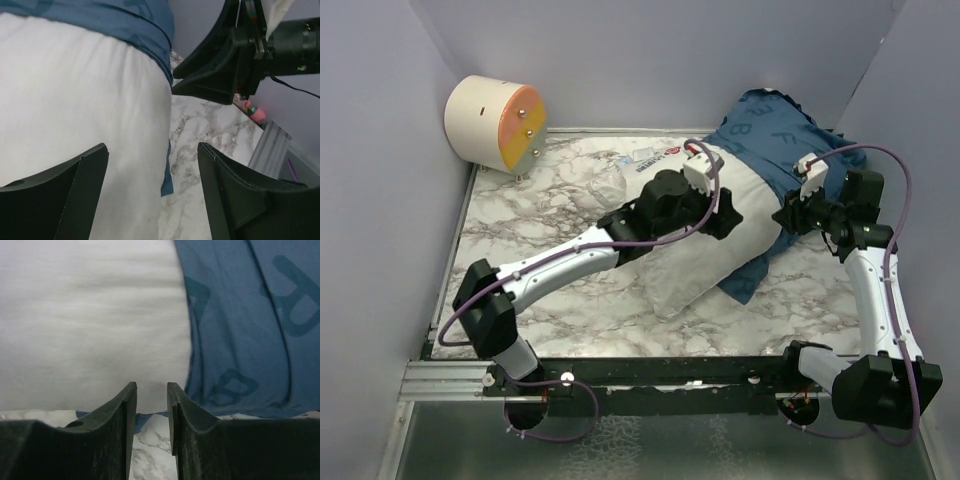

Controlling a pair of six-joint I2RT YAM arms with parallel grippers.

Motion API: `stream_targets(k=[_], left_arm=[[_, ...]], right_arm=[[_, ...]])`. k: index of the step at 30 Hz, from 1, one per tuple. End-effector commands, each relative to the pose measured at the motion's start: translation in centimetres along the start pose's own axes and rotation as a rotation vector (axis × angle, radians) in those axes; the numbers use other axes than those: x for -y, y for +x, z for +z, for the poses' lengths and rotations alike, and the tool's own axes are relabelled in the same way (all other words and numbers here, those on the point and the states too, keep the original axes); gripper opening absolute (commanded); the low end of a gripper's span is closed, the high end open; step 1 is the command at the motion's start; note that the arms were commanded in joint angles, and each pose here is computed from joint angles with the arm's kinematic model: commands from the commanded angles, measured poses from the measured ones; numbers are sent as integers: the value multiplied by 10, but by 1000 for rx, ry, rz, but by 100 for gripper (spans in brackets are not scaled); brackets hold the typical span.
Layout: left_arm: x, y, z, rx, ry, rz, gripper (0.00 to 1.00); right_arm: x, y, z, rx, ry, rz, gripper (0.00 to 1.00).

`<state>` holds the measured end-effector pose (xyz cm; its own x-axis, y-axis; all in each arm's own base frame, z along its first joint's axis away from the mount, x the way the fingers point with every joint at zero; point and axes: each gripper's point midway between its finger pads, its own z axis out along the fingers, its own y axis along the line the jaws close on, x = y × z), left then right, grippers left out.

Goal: Put the pillow into the pillowcase
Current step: Stuff the pillow into the pillowcase.

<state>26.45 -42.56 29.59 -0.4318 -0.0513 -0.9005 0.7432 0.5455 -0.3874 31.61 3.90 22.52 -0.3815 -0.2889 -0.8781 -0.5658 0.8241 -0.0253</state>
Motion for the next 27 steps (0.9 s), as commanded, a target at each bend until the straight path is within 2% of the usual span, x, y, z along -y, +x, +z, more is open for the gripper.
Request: stream_targets(k=[1, 7, 16, 17, 19, 20, 23, 25, 27], left_arm=[[-18, -15, 33, 3, -92, 123, 74], [-51, 23, 69, -95, -178, 150, 75], [-108, 68, 76, -190, -263, 96, 71], [-113, 72, 77, -200, -267, 88, 69], [-123, 82, 80, -218, -276, 78, 66], [-127, 85, 82, -222, -274, 73, 64], [-135, 95, 88, -208, -245, 67, 50], [-139, 102, 94, -196, -230, 47, 35], [-141, 107, 101, -186, -222, 25, 27]], right_arm=[[42, -6, -3, -10, 191, -88, 31], [55, -6, 5, -18, 208, -108, 31], [62, 13, 33, -51, 158, -78, 29], [64, 14, 35, -56, 160, -78, 25], [63, 16, 39, -62, 135, -73, 7], [57, 14, 40, -57, 95, -73, 2], [17, 2, 36, -6, -102, -43, 1], [-22, -11, 28, 47, -294, -1, 1], [-62, -25, 18, 82, -499, 38, 1]])
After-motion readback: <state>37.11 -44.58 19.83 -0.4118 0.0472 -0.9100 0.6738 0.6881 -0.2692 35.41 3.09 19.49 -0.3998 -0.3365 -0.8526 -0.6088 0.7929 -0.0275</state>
